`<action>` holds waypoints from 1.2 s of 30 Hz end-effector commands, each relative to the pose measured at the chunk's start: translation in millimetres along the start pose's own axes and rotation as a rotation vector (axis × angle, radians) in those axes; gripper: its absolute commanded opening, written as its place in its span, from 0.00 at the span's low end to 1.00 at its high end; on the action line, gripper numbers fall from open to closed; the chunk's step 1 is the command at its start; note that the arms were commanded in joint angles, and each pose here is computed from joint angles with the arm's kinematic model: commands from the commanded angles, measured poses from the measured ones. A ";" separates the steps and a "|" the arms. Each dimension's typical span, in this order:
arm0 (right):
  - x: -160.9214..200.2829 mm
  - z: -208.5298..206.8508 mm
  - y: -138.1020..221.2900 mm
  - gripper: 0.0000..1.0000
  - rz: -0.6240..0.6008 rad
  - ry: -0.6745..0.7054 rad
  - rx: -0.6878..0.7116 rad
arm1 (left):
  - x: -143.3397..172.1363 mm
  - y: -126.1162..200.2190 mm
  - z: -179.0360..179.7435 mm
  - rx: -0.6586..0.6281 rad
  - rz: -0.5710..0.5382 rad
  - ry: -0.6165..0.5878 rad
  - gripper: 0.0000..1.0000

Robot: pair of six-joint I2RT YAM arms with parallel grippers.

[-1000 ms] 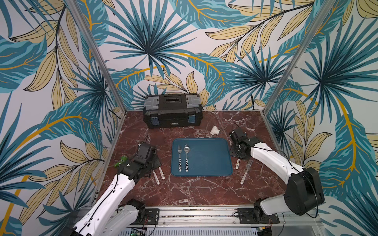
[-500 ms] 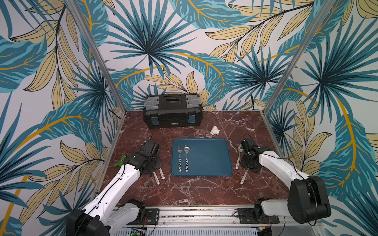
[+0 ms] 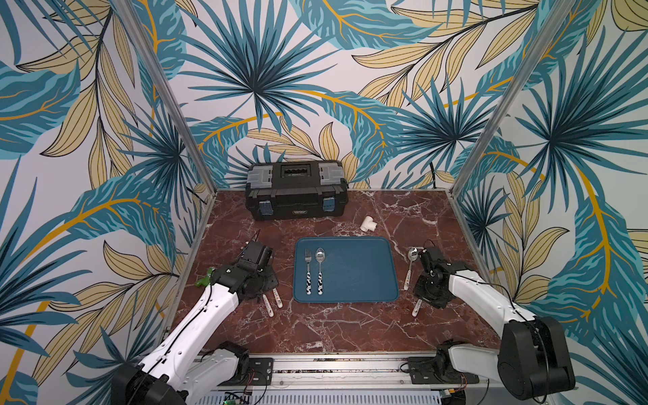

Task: Set the spoon and fork side by side
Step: Pick up the fork at the center of the board.

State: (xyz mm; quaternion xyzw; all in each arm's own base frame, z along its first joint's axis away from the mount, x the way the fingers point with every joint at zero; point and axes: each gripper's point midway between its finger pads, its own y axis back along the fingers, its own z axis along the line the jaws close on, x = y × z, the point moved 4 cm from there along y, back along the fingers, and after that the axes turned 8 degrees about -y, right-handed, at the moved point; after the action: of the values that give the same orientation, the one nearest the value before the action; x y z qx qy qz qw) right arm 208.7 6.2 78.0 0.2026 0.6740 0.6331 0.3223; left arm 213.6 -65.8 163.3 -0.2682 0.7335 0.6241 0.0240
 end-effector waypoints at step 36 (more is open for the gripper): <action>-0.1 0.9 -5.5 0.13 0.016 0.045 0.000 | -8.0 8.9 -2.5 0.019 -0.041 0.007 0.49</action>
State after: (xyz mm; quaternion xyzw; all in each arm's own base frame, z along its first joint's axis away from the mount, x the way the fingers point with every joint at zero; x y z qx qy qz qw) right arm 212.8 10.4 59.4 0.2039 0.6700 0.6467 0.3021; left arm 214.4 -66.2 164.5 -0.2707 0.7347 0.6214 0.0268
